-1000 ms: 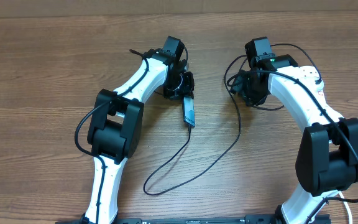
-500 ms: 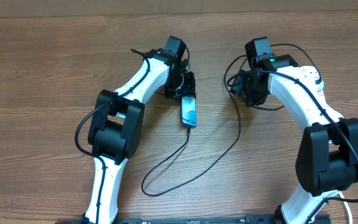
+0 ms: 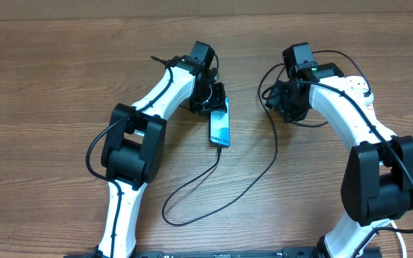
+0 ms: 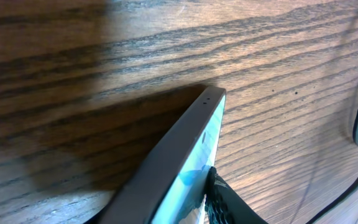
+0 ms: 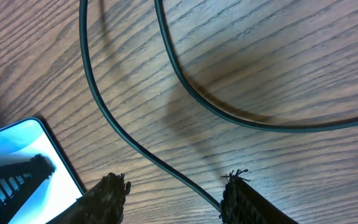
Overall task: Plug charger to phone and switch on socket
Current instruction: 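Open the left gripper and release the phone onto the table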
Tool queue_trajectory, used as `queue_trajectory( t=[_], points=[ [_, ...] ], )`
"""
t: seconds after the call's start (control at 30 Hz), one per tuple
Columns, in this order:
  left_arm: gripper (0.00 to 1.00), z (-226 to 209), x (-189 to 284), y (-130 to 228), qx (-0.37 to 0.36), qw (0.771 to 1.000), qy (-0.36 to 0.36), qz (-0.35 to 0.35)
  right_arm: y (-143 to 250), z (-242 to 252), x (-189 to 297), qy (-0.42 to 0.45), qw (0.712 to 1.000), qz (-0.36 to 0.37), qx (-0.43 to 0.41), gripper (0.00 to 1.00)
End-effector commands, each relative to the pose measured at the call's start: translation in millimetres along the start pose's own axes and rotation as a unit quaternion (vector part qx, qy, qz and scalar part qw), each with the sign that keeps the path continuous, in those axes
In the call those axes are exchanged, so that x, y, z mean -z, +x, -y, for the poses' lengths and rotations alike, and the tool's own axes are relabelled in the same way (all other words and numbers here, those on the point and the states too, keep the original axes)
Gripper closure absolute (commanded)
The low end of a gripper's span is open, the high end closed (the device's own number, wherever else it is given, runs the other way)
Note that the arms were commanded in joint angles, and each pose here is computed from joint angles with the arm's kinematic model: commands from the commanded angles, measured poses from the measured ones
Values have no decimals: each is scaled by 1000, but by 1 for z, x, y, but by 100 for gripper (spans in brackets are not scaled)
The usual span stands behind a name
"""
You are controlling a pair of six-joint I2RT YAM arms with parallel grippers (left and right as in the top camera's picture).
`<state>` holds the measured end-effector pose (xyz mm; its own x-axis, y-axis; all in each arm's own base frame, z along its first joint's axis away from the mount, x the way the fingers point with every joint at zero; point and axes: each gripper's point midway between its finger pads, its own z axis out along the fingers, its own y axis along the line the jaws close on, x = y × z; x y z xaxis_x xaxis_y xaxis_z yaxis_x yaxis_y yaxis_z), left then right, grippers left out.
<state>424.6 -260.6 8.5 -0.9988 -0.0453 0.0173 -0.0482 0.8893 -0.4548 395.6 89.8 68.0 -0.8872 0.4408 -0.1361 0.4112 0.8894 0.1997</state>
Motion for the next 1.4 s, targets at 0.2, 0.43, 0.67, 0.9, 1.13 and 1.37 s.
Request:
queue_trajectory(
  t=[0.2,0.43,0.67,0.9,1.13,1.37],
  points=[
    [61,-11,-3,0,-2,999,-36,7,-4,2,5,1,1000,11,0,47],
    [55,-12,-2,1,-2,999,-37,5,-4,2,5,1,1000,11,0,47],
    [55,-13,-2,3,0,999,-39,2,-4,2,5,1,1000,11,0,48],
    [40,-15,-2,4,-2,999,-41,-1,-3,2,5,1,1000,11,0,47],
    [0,-9,24,-4,-52,997,-65,7,-4,2,5,1,1000,11,0,47],
    [0,7,119,-30,-89,981,-145,95,-4,2,5,1,1000,11,-1,46]
  ],
)
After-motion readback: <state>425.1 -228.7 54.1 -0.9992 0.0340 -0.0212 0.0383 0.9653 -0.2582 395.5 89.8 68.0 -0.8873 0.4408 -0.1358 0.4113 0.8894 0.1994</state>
